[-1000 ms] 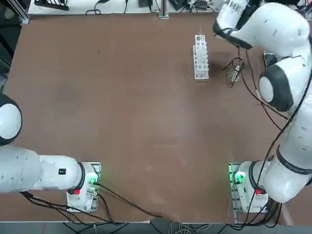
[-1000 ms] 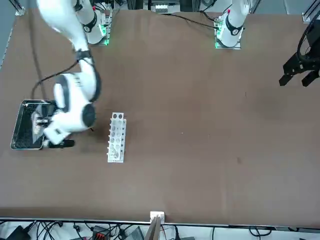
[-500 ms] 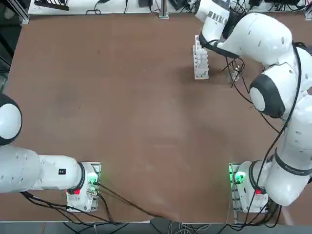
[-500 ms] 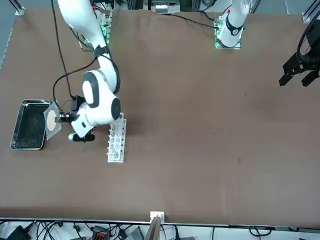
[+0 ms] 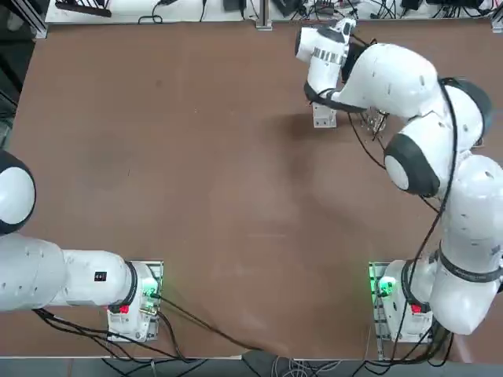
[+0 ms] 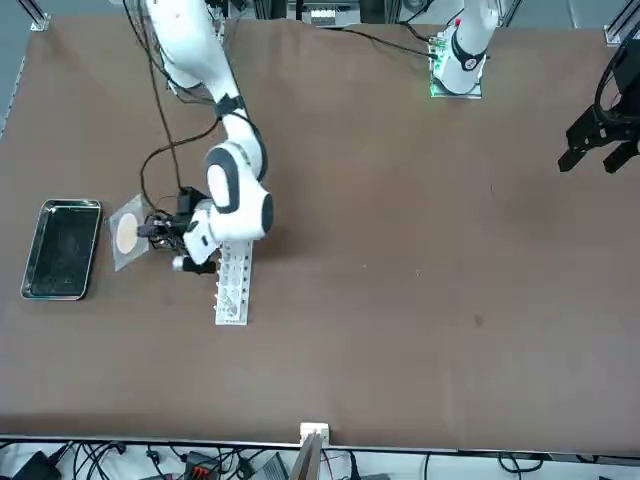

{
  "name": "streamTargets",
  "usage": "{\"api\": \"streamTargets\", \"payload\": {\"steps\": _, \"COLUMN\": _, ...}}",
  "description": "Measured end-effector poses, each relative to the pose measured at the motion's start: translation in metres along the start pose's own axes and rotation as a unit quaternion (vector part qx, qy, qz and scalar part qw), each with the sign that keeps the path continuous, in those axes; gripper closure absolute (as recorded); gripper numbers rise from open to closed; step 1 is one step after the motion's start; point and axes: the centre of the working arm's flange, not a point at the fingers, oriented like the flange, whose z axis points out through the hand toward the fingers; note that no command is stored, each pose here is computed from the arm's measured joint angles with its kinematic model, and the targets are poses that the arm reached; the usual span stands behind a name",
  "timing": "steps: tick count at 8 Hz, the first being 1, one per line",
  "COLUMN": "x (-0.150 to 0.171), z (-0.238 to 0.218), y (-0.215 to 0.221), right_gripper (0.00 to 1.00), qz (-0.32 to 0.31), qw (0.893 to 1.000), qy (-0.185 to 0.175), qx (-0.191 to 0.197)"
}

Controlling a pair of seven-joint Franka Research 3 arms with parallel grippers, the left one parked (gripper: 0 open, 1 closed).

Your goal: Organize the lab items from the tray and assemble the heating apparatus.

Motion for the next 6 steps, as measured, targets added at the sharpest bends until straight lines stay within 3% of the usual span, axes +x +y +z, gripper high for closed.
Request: {"api": "streamTargets", "payload": {"steps": 6, "x": -0.006, "z": 0.000, "y": -0.035, "right_gripper": 0.98, "qz": 0.000, "qw": 1.000, "qy": -0.008, "qx": -0.009}}
